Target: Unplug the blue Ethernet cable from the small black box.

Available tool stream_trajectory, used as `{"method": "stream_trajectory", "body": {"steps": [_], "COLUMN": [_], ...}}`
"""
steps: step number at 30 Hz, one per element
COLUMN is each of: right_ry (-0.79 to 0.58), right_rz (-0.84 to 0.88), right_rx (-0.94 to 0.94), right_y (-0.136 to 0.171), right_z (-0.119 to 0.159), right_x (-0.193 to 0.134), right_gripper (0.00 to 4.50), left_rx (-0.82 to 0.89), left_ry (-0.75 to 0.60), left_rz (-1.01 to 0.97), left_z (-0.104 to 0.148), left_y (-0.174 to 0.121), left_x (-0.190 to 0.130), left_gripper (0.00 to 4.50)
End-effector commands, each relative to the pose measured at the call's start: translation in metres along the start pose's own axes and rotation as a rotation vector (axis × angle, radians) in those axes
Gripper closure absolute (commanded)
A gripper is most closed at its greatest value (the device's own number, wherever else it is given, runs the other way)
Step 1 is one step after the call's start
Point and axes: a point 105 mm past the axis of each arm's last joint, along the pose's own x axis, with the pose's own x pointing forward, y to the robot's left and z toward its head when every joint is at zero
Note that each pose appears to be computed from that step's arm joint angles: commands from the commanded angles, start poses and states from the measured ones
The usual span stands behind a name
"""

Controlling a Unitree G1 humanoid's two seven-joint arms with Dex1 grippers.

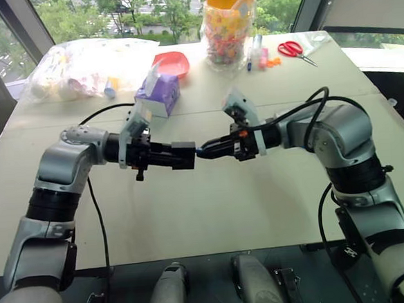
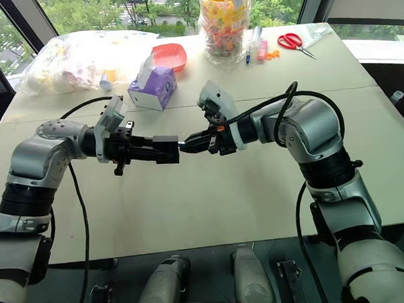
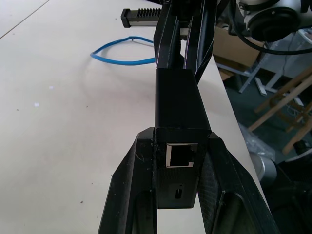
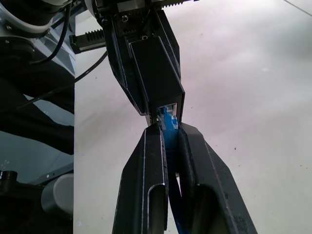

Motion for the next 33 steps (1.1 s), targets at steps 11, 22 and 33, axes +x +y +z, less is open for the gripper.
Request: {"method": "stream_trajectory", "body": {"steps": [11, 22, 33], "right_ry": [0.135, -0.044, -0.122], "right_rz": [-0.127, -0.48, -0.926], "right_rx": [0.018, -0.03, 0.048], "right_y": [-0.038, -0.1, -0.13], "right_z": [-0.031, -0.022, -0.031], "right_x": [-0.018, -0.027, -0.048], "right_gripper": [4.47, 4.47, 0.72], "left_rx": [0.062, 0.148, 0.251], "left_ry": [0.031, 0.002, -0.146], "left_rz": [0.001, 0.17, 0.542], "left_z": [0.006, -0.005, -0.026], "left_y": [-0.006, 0.012, 0.06], "left_x": [-0.01, -0.006, 0.026], "left_gripper": [4.01, 4.01, 4.01]}}
